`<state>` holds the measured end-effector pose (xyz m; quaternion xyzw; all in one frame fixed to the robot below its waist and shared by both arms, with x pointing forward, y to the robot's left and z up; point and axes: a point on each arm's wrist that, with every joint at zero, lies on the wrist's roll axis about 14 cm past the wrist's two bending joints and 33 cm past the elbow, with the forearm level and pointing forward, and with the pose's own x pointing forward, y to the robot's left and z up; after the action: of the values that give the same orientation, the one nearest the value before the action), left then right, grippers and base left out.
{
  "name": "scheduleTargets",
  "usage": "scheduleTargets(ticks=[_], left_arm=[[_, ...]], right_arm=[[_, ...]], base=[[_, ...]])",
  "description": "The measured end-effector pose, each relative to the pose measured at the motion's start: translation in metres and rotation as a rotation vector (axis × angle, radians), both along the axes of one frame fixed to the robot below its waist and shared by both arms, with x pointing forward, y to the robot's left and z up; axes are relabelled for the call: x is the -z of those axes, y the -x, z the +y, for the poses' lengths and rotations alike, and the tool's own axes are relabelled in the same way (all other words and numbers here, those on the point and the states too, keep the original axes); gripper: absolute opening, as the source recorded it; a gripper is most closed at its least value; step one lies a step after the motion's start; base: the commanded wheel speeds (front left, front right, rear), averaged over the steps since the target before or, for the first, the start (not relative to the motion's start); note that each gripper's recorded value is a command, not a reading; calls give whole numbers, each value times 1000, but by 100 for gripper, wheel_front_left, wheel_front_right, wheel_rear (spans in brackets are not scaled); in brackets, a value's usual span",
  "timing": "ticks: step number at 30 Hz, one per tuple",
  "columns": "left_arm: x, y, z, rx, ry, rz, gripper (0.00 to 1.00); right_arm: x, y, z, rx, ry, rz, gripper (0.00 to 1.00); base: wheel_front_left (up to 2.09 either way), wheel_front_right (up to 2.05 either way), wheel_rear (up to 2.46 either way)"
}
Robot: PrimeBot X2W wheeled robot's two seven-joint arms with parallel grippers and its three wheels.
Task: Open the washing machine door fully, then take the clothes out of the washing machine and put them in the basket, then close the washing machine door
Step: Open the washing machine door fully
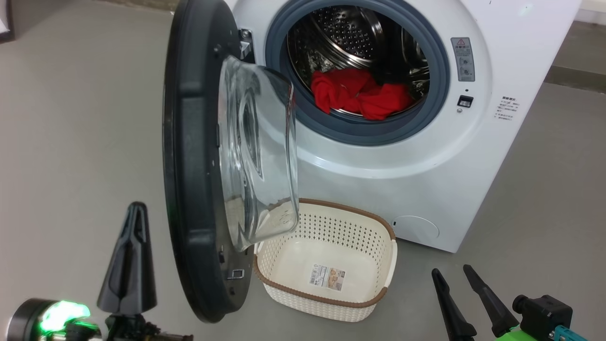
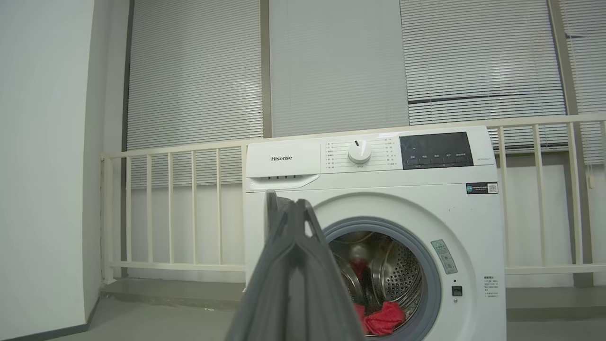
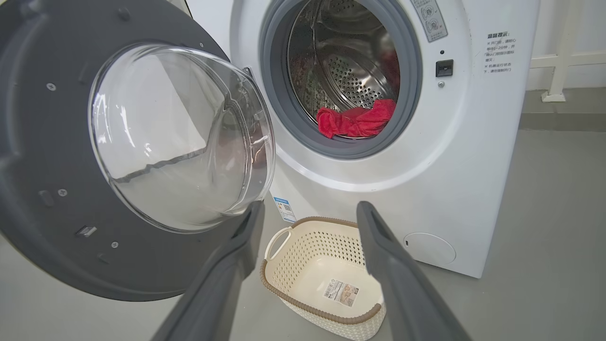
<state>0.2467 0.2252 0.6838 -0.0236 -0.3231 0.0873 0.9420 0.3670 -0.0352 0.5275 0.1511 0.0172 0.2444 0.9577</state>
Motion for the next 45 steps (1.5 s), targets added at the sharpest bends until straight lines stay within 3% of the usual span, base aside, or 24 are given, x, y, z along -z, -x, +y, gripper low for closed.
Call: scheduleTargets(ticks=[9, 21, 34, 45], left_arm=[[-12, -10, -41, 186, -6, -50, 0], [21, -34, -85, 369, 14, 60, 0], [87, -55, -91, 397, 54, 274, 0], [123, -61, -73, 318, 85, 387, 0]], right_arm=[[-2, 0, -7, 20, -5, -4, 100], [-2, 0, -16, 47, -8, -5, 100], [-4, 0, -22, 66, -11, -10, 100], [-3, -1, -21, 65, -11, -8, 100]], base=[[0, 0, 0], [0, 0, 0], [0, 0, 0], [0, 0, 0]])
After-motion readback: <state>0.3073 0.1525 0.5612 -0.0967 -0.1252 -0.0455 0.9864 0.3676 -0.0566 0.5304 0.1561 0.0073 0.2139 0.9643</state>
